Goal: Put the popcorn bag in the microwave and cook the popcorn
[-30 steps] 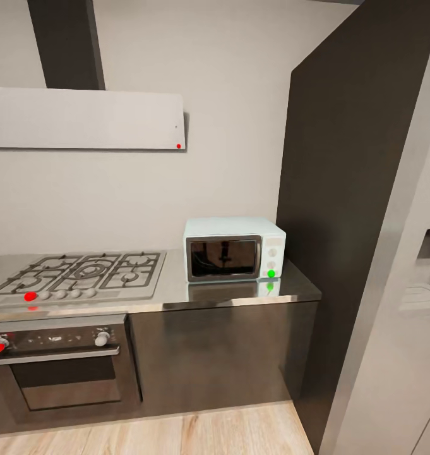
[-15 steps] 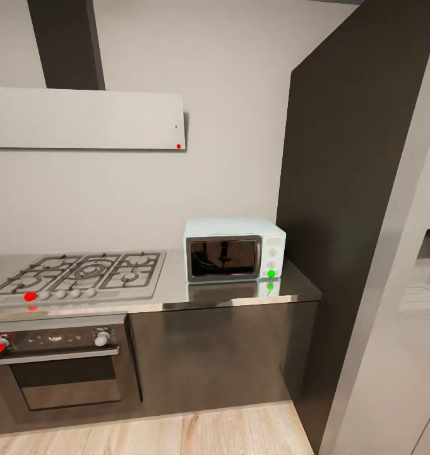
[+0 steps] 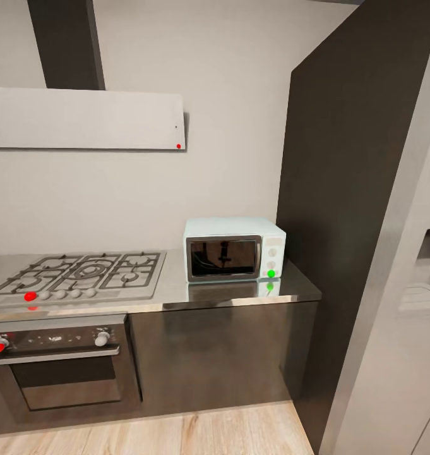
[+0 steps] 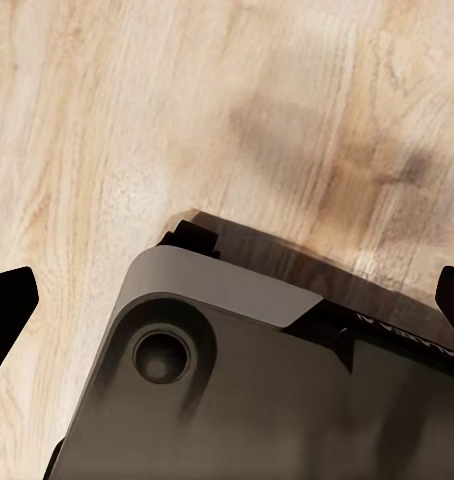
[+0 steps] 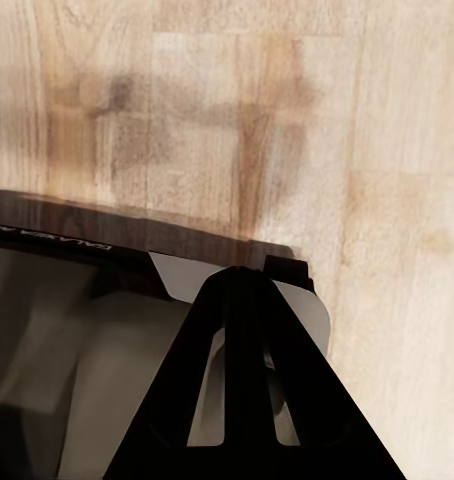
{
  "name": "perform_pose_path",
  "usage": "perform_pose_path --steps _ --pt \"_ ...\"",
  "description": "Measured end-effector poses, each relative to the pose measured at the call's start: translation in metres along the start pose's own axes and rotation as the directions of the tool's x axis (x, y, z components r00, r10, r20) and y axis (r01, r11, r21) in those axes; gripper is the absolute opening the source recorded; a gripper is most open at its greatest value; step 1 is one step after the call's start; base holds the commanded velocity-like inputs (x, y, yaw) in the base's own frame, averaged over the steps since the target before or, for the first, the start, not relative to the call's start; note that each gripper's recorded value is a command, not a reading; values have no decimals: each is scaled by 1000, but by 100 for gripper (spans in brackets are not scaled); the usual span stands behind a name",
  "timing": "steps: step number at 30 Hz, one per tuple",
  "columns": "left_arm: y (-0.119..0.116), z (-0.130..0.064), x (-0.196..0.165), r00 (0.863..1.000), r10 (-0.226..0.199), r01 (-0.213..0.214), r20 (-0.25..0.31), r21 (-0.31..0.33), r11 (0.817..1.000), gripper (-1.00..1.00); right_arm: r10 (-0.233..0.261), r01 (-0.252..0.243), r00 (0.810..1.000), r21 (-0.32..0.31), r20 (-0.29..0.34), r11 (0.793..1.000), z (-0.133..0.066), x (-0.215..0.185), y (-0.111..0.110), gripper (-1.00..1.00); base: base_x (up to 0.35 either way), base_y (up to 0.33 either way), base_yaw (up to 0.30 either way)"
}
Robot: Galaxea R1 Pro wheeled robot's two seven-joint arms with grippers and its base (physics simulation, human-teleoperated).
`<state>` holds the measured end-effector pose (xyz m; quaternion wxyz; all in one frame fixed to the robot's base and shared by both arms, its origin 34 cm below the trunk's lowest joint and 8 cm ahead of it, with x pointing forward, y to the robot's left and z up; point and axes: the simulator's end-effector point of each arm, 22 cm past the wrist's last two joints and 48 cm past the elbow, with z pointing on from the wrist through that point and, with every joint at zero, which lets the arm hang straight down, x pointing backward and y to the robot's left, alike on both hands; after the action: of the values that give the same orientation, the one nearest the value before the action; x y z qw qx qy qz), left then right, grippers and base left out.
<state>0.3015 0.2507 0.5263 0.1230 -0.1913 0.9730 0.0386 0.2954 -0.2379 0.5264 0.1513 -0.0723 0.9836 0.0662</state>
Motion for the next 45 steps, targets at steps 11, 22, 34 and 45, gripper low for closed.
perform_pose_path --steps 11,22,34,45 --pt "0 0 0 1000 0 0 0 0 1000 100 0 0 1000 0 0 1000 0 0 0 -100 0 0 0" --pt "0 0 0 1000 0 0 0 0 1000 100 0 0 1000 0 0 1000 0 0 0 -100 0 0 0" --pt "0 0 0 1000 0 0 0 0 1000 100 0 0 1000 0 0 1000 0 0 0 -100 0 0 0" --pt "0 0 0 1000 0 0 0 0 1000 100 0 0 1000 0 0 1000 0 0 0 -100 0 0 0"
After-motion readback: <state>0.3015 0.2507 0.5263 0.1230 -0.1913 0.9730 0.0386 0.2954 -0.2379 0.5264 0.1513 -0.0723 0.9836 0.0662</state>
